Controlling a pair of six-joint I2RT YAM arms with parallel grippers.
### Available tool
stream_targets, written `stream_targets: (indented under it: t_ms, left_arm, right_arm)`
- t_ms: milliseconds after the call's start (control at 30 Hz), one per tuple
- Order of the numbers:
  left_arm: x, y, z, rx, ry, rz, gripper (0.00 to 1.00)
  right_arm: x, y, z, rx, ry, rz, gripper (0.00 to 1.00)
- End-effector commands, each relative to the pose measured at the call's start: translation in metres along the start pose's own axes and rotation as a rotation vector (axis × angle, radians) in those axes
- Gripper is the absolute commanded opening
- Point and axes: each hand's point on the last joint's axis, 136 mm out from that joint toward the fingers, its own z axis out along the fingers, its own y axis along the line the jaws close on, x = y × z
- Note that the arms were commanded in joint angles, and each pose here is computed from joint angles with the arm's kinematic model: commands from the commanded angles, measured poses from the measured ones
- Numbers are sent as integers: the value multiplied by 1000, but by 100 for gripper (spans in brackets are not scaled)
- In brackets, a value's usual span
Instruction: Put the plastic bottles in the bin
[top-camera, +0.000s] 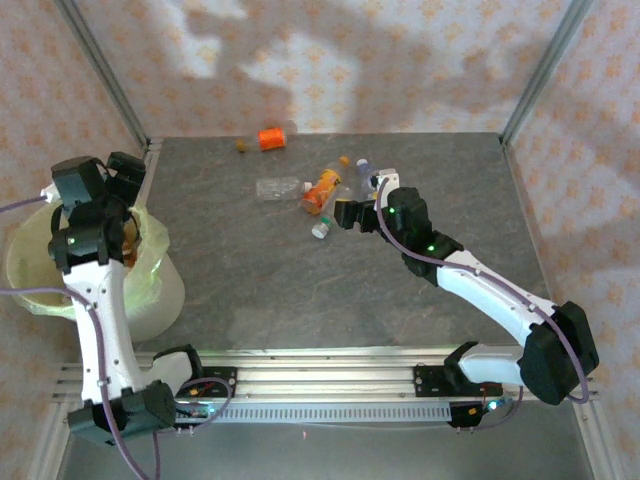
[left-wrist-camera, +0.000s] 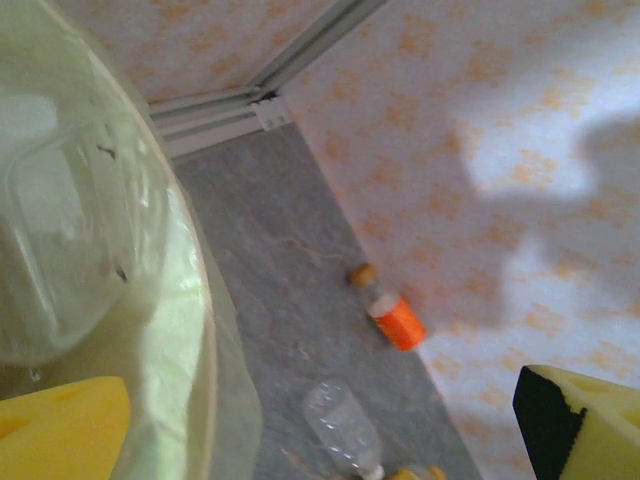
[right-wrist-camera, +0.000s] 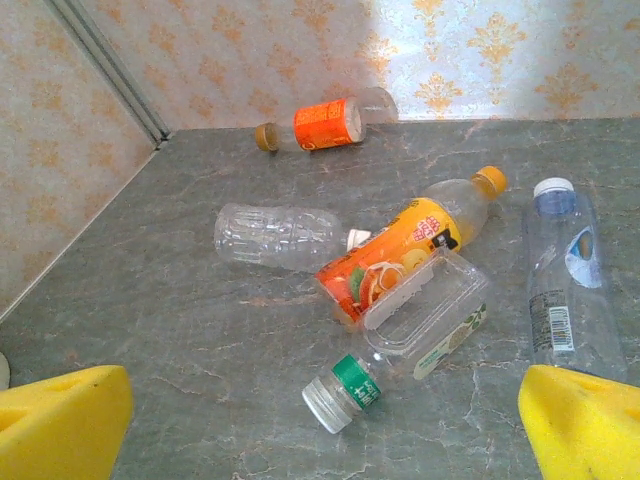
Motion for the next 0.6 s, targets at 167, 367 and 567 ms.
stream_targets:
  t_ms: [167,367,567]
  left_arm:
    - [-23,31,24,-128,-105,13,100]
    - [-42,43,10,-123,-158,-23,100]
    - [-36,21,2,-8,-75,-25,100]
  right_arm:
    - [2,-6,-11,34,-11,4,99]
    - [6,-9,-12,44,-5,-15,99]
    - [5,-7,-8,36,-6,-6,99]
